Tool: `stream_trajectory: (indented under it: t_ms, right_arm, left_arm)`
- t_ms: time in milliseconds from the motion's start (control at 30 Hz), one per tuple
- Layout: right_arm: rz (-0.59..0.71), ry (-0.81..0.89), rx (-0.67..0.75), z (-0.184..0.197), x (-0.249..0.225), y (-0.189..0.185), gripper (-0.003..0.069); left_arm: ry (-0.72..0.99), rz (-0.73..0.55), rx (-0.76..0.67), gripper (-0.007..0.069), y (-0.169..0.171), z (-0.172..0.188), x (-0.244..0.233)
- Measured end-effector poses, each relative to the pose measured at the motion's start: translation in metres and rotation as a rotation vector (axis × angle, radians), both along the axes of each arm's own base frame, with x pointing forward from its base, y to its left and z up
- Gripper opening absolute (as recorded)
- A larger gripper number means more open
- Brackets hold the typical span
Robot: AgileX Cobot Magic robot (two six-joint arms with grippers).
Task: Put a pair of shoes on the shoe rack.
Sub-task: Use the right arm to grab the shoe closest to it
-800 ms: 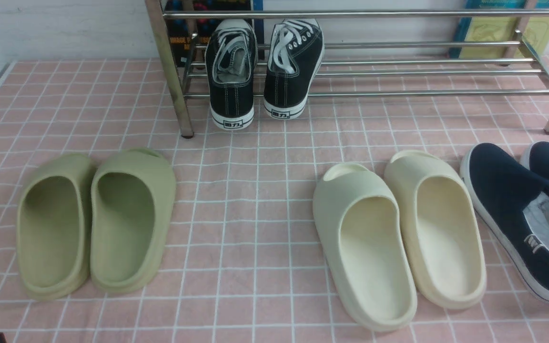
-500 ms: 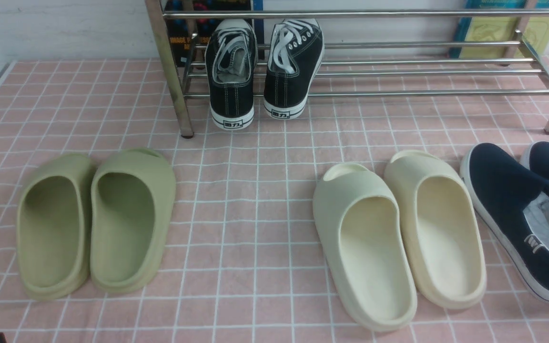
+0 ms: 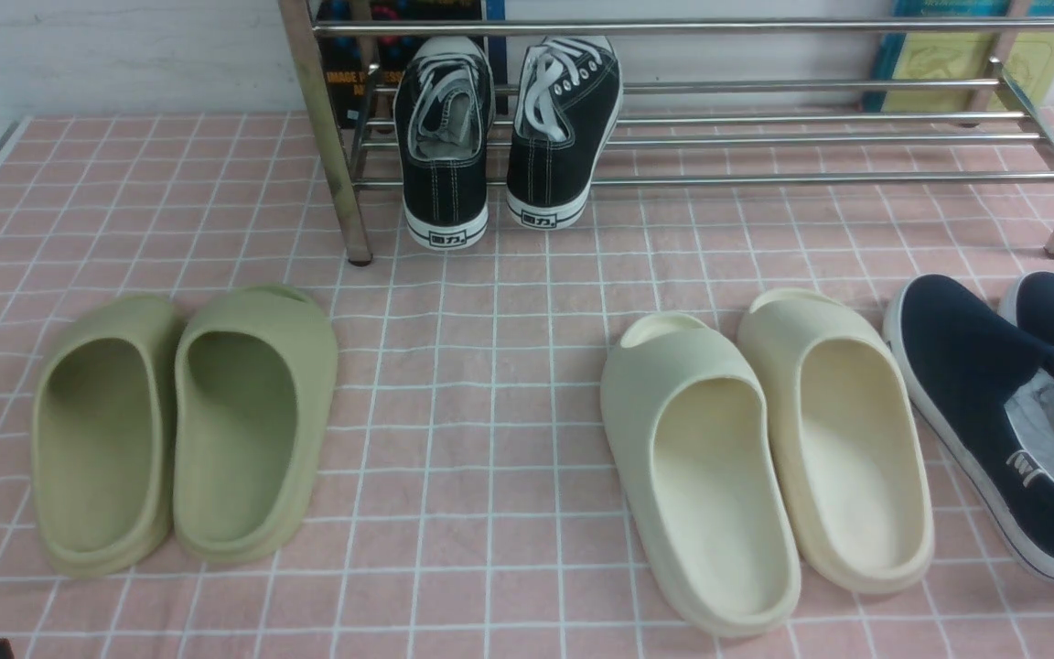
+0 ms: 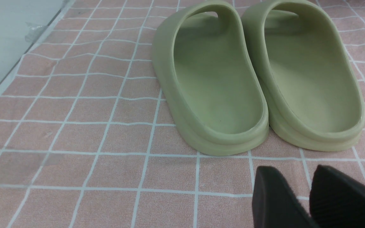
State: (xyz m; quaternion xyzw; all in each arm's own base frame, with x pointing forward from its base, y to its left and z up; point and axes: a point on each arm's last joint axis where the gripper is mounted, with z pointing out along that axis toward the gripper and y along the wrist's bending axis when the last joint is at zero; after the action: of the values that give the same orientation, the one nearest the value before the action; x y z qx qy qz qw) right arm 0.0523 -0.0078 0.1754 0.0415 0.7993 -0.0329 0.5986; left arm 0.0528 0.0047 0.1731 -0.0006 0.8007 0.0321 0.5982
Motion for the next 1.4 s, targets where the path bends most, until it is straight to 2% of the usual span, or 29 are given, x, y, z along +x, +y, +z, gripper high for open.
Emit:
stream_trajectory:
  t_ms: [500,833,900,1000,1033,1067,1100,1167,1233,1400]
  right_arm:
    - [-0.003,0.002,-0.029,0.000,0.000,-0.001,0.0240]
    - [0.020,-0.016,0.255,0.000,0.001,0.008,0.0240]
    - [0.026,-0.022,0.376,0.001,0.001,0.012,0.0240]
    - [0.030,-0.024,0.700,0.002,0.001,0.020,0.0240]
    - [0.030,-0.023,0.724,0.002,0.001,0.021,0.0240]
    - [0.032,-0.016,0.900,0.003,0.001,0.025,0.0240]
    - [0.036,-0.015,0.985,0.004,0.000,0.028,0.0240]
    - [0.042,-0.021,1.066,0.006,0.001,0.029,0.0240]
    - [0.049,-0.039,1.067,0.008,0.001,0.029,0.0240]
    - [0.075,-0.089,0.931,0.011,0.002,0.027,0.0240]
  left_arm:
    - [0.000,0.000,0.000,0.0223,0.000,0.000,0.000]
    - [0.000,0.000,0.000,0.0233,0.000,0.000,0.000]
    - [0.000,0.000,0.000,0.0235,0.000,0.000,0.000]
    - [0.000,0.000,0.000,0.0237,0.000,0.000,0.000]
    - [0.000,0.000,0.000,0.0237,0.000,0.000,0.000]
    - [0.000,0.000,0.000,0.0237,0.000,0.000,0.000]
    - [0.000,0.000,0.000,0.0237,0.000,0.000,0.000]
    - [0.000,0.000,0.000,0.0237,0.000,0.000,0.000]
    - [0.000,0.000,0.000,0.0237,0.000,0.000,0.000]
    - [0.000,0.000,0.000,0.0237,0.000,0.000,0.000]
